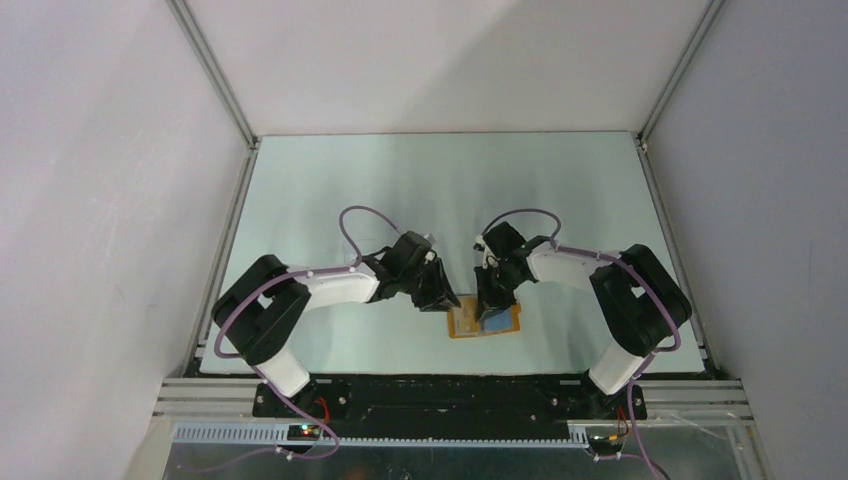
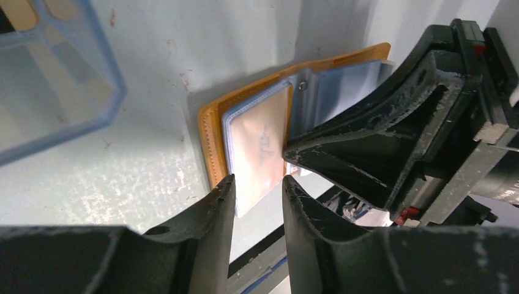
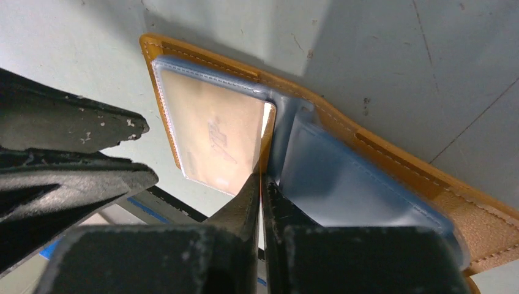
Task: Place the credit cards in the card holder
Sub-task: Turn over the card holder.
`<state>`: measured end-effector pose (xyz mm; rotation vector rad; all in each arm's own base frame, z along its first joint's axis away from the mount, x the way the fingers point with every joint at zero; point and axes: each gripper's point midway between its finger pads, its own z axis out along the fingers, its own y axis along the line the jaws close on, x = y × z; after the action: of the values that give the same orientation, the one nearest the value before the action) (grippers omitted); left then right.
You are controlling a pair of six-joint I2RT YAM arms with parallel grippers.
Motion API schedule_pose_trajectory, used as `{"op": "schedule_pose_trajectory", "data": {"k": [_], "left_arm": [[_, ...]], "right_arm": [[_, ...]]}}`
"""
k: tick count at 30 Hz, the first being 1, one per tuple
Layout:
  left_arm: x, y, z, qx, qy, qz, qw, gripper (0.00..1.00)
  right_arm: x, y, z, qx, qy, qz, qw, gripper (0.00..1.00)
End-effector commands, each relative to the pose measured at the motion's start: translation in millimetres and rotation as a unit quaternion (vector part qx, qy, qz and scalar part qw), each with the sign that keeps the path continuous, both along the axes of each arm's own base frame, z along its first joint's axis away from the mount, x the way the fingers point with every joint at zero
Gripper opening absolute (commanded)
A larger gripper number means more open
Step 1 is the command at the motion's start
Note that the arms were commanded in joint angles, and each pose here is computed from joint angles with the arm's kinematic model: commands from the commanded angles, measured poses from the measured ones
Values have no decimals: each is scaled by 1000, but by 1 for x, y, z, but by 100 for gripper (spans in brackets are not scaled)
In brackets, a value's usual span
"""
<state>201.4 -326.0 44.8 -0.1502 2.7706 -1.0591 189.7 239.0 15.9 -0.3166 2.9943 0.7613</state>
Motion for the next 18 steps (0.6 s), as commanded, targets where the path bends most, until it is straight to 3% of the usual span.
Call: {"op": "schedule_pose_trajectory", "data": {"k": [1, 4, 13, 16, 18], "left_arm": [[7, -1, -4, 2, -10, 10, 1000, 39], [7, -4, -7, 3, -7, 3, 1000, 38], [7, -7, -16, 11, 0, -3, 1000, 33], [8, -10, -9, 5, -7, -5, 1000, 27], [10, -17, 9, -13, -25, -9, 1000, 16]], "right_arm": [[-2, -5, -13, -11, -2, 1, 1000, 5], [-5, -6, -15, -10, 1, 0, 1000, 0], [-7, 7, -11, 31, 13, -3, 999, 0], [-7, 9, -8, 38, 14, -4, 999, 0], [-6, 10, -1, 47, 13, -7, 999, 0]]}}
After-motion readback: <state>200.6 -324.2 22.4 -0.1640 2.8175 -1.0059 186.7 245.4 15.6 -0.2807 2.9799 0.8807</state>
